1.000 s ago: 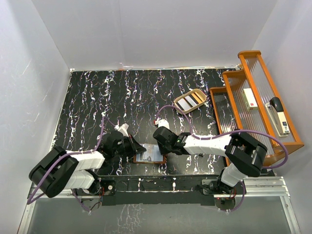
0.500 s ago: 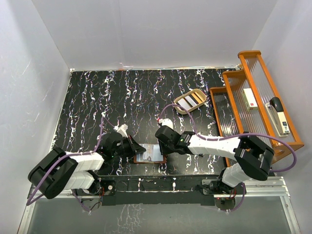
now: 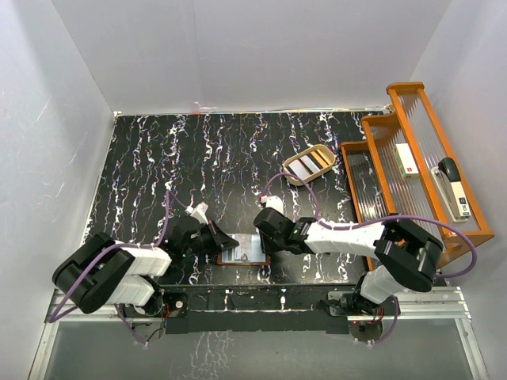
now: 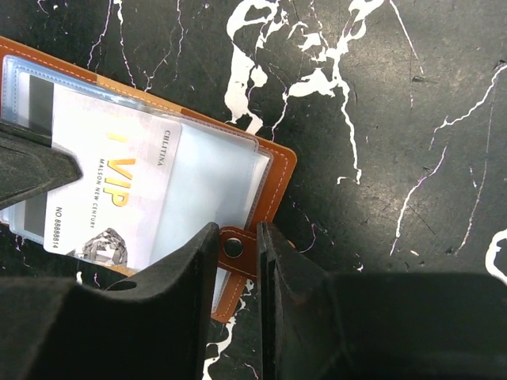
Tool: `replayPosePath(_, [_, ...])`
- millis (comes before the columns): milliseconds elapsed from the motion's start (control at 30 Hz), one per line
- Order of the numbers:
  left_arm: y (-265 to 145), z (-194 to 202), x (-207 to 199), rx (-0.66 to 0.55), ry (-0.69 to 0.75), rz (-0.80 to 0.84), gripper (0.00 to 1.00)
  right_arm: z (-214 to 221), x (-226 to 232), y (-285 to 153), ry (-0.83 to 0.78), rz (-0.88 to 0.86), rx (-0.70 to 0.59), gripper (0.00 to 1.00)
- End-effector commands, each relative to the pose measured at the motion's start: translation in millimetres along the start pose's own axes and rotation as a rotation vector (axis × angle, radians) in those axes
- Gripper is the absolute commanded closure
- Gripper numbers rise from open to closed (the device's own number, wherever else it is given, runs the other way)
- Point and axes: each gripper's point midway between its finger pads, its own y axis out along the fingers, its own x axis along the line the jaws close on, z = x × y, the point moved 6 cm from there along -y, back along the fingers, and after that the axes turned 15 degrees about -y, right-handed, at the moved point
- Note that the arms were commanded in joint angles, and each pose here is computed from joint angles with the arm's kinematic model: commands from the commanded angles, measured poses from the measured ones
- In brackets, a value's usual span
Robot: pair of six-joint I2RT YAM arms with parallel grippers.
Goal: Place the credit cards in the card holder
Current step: Insert the credit card into the card holder.
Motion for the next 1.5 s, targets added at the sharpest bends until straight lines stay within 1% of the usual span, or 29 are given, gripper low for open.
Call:
replayPosePath(0, [3,1,6,-0.023,0.011,-0.012,1.0,5,2,8,0.03,-0.006,-0.007,0.77])
replayPosePath(400, [4,3,3,-0.033,0.01,-0.028,1.0,0,4,5,0.034,-0.024,-0.033,0.78])
replayPosePath(500, [3,2,-2,-0.03,0.012,-0.027,0.99,-8,0,-3,0.013,0.011,-0.045,0.78])
replayPosePath(600, [0,-2,-7,-0.054,0.016,-0.057,0.79,-20,0,-16,-0.003,0.018,-0.066,0.76])
replayPosePath(667, [-3,-4,-11,-0.069,0.033,-0.071,0.7,-24,0,-23,0.002,0.007,-0.081,0.75])
replayPosePath(733, [-7,-5,-13,-0.08,0.043,-0.08,0.64,-24,1,-25,0.003,-0.001,-0.084,0.73])
replayPosePath(800, [-9,-7,-15,-0.091,0.045,-0.091,0.6,-21,-1,-23,0.004,0.004,-0.079,0.72])
replayPosePath(1033, [-9,-5,-21,-0.061,0.057,-0.093,0.6,-16,-5,-15,-0.012,0.03,-0.067,0.69])
replayPosePath(1267, [-2,1,-15,-0.005,0.041,-0.101,0.61,-1,-2,-1,-0.003,-0.026,-0.042,0.72])
replayPosePath(1467, [5,7,-20,0.031,0.033,-0.085,0.64,2,1,3,0.012,-0.064,-0.061,0.73])
